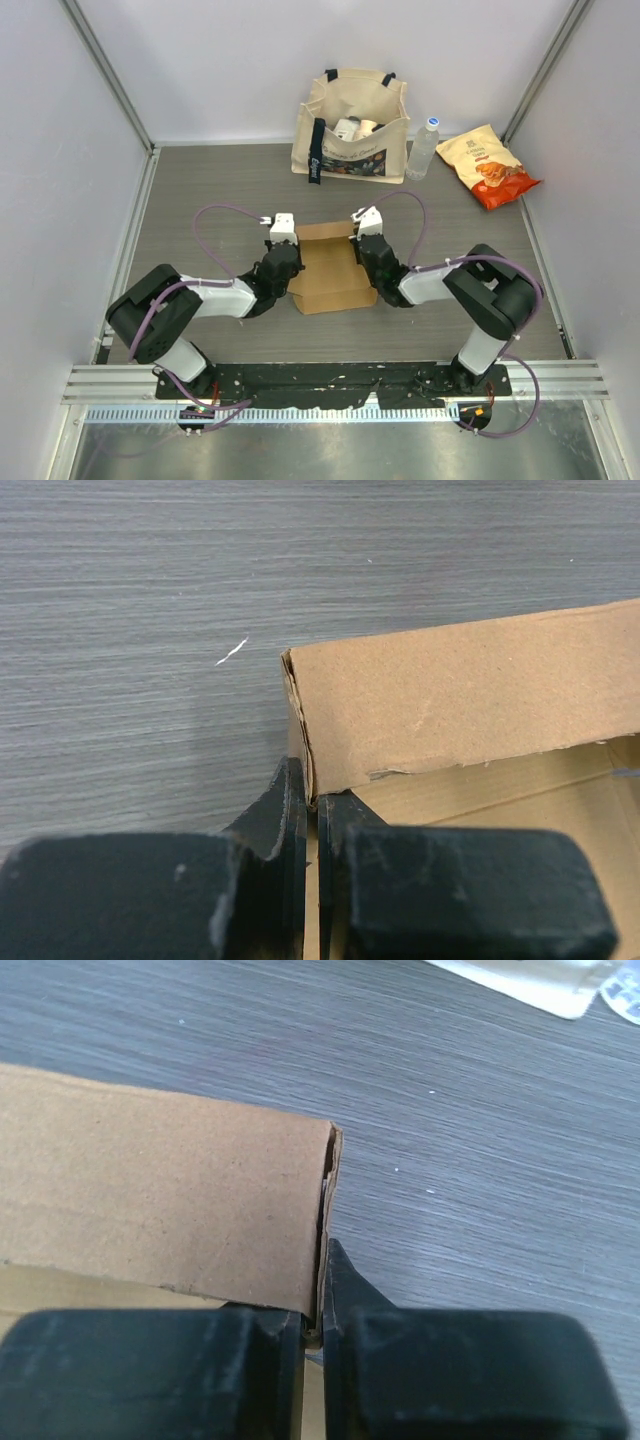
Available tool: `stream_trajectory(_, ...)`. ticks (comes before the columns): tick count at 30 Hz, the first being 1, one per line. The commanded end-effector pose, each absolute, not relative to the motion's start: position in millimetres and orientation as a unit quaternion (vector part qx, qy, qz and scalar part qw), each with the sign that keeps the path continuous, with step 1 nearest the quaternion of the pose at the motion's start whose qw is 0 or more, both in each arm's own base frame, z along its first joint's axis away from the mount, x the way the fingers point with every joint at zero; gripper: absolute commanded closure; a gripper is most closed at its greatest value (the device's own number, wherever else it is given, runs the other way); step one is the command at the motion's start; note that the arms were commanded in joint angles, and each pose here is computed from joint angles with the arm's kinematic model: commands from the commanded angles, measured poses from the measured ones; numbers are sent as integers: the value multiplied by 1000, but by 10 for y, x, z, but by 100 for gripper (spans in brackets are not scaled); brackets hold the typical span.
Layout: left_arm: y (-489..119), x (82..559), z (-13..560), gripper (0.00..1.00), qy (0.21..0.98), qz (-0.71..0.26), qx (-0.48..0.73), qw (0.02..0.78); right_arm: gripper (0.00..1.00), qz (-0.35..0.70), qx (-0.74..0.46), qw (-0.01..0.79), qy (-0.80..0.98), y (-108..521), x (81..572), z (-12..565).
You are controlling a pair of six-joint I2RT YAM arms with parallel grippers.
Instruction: Fold the paper box
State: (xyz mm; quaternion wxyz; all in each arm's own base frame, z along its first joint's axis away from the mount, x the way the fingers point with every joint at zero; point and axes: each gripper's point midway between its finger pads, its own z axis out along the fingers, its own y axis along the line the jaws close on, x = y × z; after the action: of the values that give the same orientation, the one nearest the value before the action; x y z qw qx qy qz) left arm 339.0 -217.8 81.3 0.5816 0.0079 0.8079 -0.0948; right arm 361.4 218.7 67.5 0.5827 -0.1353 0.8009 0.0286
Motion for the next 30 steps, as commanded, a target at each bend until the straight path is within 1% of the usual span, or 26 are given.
stream_trajectory(1,-2179,3455,1029,100,789,-109,-29,604,99,-22,-47,628,776,2073,3695,755)
stream_trajectory(2,-2167,3451,1025,100,790,-109,-35,603,99,-38,-14,640,767,1988,3701,781)
stream_trajectory(4,-2164,3452,1069,100,787,-113,-47,604,99,-41,9,649,760,1991,3624,730)
stream_trajectory(5,-2141,3445,1050,100,791,-107,-50,601,99,-64,46,661,746,1870,3602,775)
stream_trajectory(9,-2082,3429,1053,100,794,-96,-74,595,99,-97,81,663,738,1814,3550,729)
stream_trajectory(14,-2103,3431,1055,100,794,-99,-69,596,99,-120,88,667,730,1855,3556,717)
stream_trajectory(19,-2140,3441,1024,100,794,-101,-54,597,99,-60,35,670,739,2026,3523,711)
stream_trajectory(20,-2148,3442,999,100,794,-101,-53,597,95,-61,25,666,743,1996,3484,675)
stream_trajectory(21,-2134,3435,958,100,795,-98,-49,596,90,-55,26,668,742,1991,3469,724)
stream_trajectory(22,-2126,3433,926,100,796,-93,-43,596,77,-51,11,659,750,1994,3431,667)
stream_trajectory(24,-2118,3442,889,100,796,-87,-39,598,68,-32,10,658,752,2020,3403,726)
stream_trajectory(25,-2109,3443,883,100,796,-83,-36,599,62,-35,-1,648,761,1999,3363,665)
stream_trajectory(27,-2101,3454,875,100,795,-75,-27,602,57,-18,-7,641,768,2025,3321,653)
stream_trajectory(28,-2106,3467,896,100,791,-74,-25,606,52,-12,-10,639,769,2016,3296,676)
stream_trajectory(30,-2074,3460,869,100,792,-64,-18,606,50,4,-25,634,773,2064,3285,687)
